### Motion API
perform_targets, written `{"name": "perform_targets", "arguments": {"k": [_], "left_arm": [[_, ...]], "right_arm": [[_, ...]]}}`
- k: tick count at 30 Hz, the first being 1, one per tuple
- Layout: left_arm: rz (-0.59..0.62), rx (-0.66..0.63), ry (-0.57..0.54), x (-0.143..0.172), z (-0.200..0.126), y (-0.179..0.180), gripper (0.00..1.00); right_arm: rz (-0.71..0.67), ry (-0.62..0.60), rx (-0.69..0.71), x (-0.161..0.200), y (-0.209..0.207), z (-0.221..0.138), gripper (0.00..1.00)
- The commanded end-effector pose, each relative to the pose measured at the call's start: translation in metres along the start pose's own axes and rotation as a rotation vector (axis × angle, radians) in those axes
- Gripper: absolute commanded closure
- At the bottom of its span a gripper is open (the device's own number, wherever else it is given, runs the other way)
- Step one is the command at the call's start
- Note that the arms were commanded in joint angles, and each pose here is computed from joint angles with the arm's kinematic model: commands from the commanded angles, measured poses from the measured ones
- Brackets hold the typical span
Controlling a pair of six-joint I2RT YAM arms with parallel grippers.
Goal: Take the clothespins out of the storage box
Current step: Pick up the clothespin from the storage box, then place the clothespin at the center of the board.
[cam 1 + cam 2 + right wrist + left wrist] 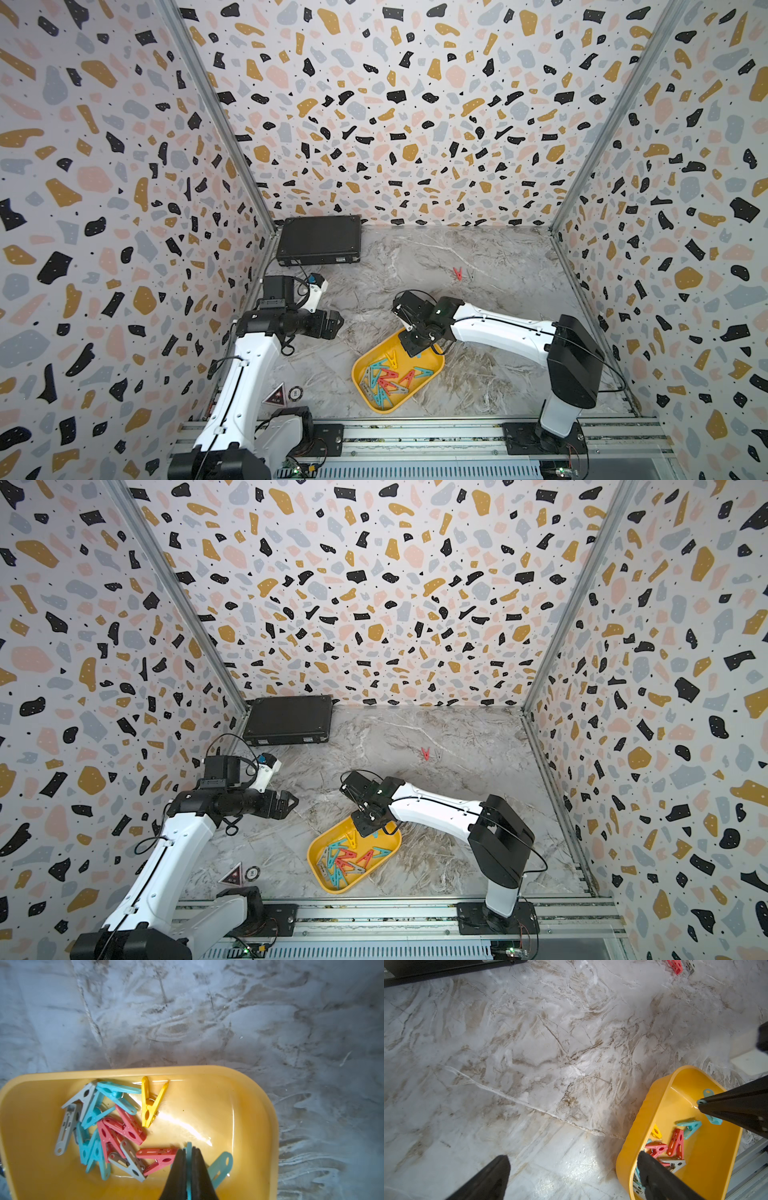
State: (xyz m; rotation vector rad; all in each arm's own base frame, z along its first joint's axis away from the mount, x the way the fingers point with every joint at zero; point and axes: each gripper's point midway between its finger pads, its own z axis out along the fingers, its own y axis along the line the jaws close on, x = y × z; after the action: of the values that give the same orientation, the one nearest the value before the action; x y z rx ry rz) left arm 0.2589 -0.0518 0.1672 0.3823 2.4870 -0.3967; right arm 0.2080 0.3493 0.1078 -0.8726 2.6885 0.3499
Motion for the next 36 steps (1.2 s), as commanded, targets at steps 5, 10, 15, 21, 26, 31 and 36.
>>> {"name": "perform_targets", "arguments": {"k": [5,10,15,21,26,31,36], "left_arm": [[0.011,0.006,0.001,0.001,0.003,-0.001,0.0],[0.012,0.006,0.001,0.001,0.003,0.0,0.0],[0.01,0.007,0.005,0.001,0.004,0.0,0.0],[0.011,0.007,0.003,0.001,0.004,0.0,0.0],[0.011,0.008,0.003,0.001,0.003,-0.001,0.0],[0.011,0.005,0.003,0.001,0.003,0.0,0.0],[0.012,0.006,0.002,0.001,0.003,-0.001,0.0]], "right_arm": [[-0.056,-0.13,0.024,-0.023,-0.005,-0.055,1.0],[-0.003,-0.122,0.057,-0.025,-0.036,-0.064,1.0],[0.039,-0.122,0.1,-0.022,-0.074,-0.07,1.0],[0.147,-0.065,0.157,-0.01,-0.135,-0.067,1.0],[0.231,-0.009,0.215,-0.002,-0.185,-0.06,1.0],[0.355,0.039,0.219,0.003,-0.233,-0.047,1.0],[0.463,0.043,0.185,-0.004,-0.27,-0.037,1.0]]}}
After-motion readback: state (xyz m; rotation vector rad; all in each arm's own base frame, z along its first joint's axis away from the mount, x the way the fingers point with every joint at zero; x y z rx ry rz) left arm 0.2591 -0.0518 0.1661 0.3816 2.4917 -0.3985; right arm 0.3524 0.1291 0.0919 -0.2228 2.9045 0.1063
